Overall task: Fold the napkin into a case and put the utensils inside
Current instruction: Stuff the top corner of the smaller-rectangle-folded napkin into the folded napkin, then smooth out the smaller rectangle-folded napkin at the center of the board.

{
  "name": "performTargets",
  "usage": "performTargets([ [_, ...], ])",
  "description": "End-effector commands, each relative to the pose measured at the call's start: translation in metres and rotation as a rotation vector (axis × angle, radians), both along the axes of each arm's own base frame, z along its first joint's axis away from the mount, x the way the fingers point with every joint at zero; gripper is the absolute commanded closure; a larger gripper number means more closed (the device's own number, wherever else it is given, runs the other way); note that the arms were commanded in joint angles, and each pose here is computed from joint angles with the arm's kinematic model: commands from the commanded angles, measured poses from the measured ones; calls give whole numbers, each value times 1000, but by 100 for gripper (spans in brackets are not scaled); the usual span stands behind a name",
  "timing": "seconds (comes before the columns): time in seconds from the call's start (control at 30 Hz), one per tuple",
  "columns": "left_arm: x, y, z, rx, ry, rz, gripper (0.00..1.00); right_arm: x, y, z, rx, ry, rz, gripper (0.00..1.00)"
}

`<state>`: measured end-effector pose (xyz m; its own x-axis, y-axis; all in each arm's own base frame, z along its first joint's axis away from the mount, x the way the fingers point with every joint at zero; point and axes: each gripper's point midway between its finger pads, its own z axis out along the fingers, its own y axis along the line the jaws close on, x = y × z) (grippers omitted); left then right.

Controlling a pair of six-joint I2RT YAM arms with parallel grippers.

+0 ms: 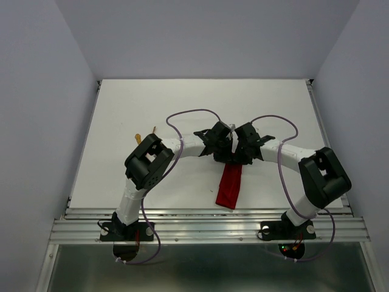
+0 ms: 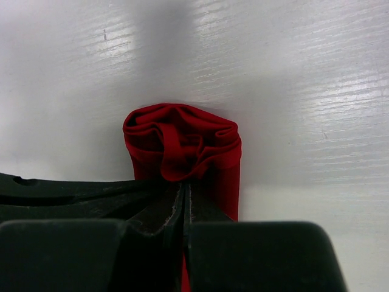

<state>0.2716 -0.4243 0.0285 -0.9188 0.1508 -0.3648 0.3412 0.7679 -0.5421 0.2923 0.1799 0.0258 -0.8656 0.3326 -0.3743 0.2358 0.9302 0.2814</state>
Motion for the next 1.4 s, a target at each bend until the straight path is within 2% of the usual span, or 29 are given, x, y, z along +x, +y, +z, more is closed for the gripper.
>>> performTargets([
  [0.0,-1,-4,2,7,-8,-15,100,3,-3,-11,-39,24,-48,99],
  [0.33,2,6,33,-2,-51,-5,100,4,-18,-25,-115,52,-161,99],
  [0.77,42,78,76,83,-185,107,100,31,-12,-40,-74,70,-412,99],
  [0.87,40,86,80,100,-210,111,93,42,-8,-43,-58,75,-442,99],
  [1.03,29,105,80,123,-256,116,67,60,-4,-38,-30,66,-446,99],
  [1.13,17,111,80,152,-305,73,64,63,0,-35,-27,62,-420,99],
  [1.23,9,118,75,272,-400,27,59,63,-3,-36,-27,67,-410,99],
  [1.37,-1,114,70,338,-461,-27,53,62,-4,-33,-30,62,-393,99],
])
